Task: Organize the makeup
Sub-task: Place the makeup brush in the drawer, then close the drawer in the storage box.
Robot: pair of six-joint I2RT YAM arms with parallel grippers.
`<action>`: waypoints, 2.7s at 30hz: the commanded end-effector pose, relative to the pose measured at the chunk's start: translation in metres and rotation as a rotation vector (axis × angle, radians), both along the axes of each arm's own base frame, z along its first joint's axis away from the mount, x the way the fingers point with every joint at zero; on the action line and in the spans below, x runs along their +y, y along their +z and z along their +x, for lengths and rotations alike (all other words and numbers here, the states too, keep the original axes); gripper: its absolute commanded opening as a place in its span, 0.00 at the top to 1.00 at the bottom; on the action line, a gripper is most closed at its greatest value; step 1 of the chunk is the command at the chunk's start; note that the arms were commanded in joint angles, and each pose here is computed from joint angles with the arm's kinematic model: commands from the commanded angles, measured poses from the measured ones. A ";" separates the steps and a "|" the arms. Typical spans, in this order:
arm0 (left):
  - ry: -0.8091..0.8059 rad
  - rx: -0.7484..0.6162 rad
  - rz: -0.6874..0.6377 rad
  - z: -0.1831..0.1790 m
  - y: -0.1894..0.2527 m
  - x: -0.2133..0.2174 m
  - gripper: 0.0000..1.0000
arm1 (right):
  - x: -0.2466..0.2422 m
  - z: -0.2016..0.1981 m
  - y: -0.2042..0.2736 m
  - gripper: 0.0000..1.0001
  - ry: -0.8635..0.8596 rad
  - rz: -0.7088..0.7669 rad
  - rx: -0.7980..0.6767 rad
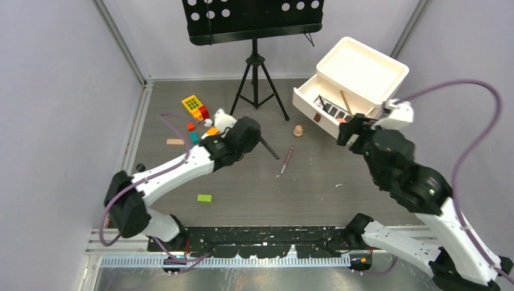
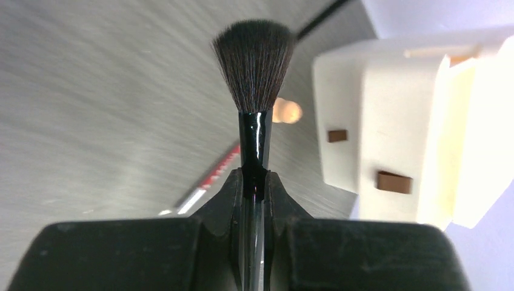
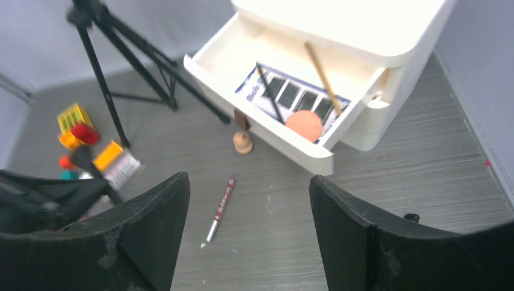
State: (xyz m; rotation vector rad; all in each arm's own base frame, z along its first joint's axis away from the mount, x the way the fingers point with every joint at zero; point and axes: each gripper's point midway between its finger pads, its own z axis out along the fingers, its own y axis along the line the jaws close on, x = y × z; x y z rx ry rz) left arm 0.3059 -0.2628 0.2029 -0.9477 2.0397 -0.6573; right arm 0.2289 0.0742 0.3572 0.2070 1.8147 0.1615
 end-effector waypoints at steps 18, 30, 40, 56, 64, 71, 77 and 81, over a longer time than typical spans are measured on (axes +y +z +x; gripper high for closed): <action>-0.354 -0.341 -0.421 0.098 0.123 -0.254 1.00 | -0.093 -0.065 0.020 0.27 -0.241 0.148 -0.075; -0.357 -0.301 -0.477 0.116 0.104 -0.286 0.74 | -0.095 -0.067 0.015 0.27 -0.244 0.151 -0.072; -0.354 -0.349 -0.471 0.106 0.131 -0.268 0.44 | -0.091 -0.061 0.013 0.26 -0.242 0.121 -0.064; -0.269 -0.514 0.111 0.035 0.156 -0.083 0.16 | 0.031 0.010 -0.033 0.21 0.070 -0.076 0.196; -0.150 -0.303 0.414 -0.015 0.076 0.049 0.09 | 0.075 0.053 -0.093 0.19 0.108 -0.085 0.374; -0.040 -0.238 0.515 -0.055 0.049 0.131 0.09 | 0.059 0.087 -0.121 0.19 0.013 -0.036 0.419; 0.004 -0.245 0.501 -0.070 0.050 0.156 0.09 | 0.052 0.105 -0.137 0.19 -0.041 -0.084 0.446; 0.003 -0.244 0.505 -0.070 0.051 0.157 0.09 | 0.036 0.115 -0.136 0.19 -0.123 -0.149 0.416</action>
